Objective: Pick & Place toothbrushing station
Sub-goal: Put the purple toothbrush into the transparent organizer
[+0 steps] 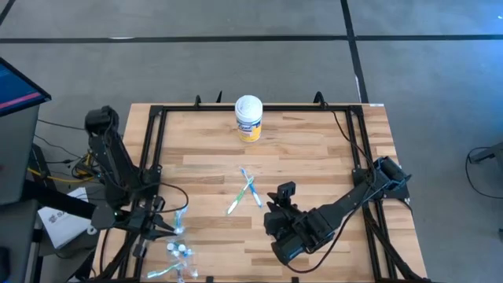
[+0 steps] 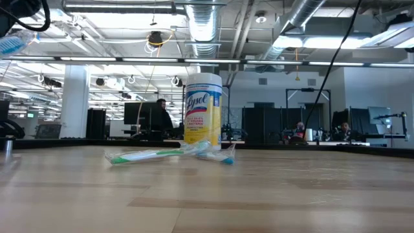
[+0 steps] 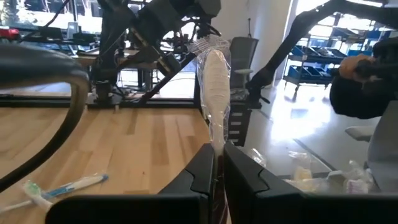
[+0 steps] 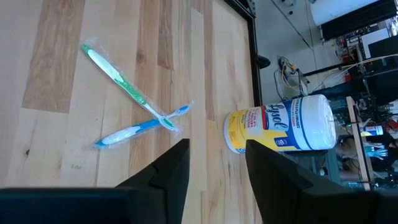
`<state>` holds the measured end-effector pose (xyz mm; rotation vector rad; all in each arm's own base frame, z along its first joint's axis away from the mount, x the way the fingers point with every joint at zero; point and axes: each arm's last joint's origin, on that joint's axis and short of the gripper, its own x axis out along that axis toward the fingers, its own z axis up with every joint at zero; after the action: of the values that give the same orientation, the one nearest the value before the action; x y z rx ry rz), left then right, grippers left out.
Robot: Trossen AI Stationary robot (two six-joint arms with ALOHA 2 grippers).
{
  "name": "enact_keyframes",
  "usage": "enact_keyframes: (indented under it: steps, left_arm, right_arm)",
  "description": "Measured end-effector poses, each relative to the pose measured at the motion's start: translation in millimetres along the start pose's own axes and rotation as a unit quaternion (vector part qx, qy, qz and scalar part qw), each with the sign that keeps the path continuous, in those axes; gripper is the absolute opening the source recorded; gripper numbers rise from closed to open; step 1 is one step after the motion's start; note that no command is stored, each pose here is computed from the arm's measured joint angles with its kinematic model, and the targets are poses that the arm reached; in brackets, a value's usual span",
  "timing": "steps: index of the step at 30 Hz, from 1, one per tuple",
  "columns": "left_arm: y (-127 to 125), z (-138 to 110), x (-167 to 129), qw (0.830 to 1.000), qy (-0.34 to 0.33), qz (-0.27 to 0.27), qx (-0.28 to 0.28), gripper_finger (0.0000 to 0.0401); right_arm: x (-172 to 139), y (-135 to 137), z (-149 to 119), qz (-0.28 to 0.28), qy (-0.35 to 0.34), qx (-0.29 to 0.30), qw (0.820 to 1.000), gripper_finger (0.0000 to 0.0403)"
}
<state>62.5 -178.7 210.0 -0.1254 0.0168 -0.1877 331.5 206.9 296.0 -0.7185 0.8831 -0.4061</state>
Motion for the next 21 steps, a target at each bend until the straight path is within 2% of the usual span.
enact_keyframes:
  steps: [4, 12, 21]
  left_arm:
    - [-0.3, -5.0, 0.6, 1.000, 0.003, 0.008, -0.005, 0.0010]
    - [16.1, -28.8, -4.2, 0.998, 0.011, 0.027, -0.050, 0.0010]
    - [24.3, -38.7, -6.9, 0.997, 0.013, 0.030, -0.070, 0.0011]
  right_arm:
    - [-0.1, 0.1, 0.0, 0.000, 0.000, 0.000, 1.000, 0.0147]
    - [-0.1, 0.1, 0.0, 0.000, 0.000, 0.000, 1.000, 0.0147]
    - [0.5, -0.4, 0.0, 0.000, 0.001, 0.000, 1.000, 0.0147]
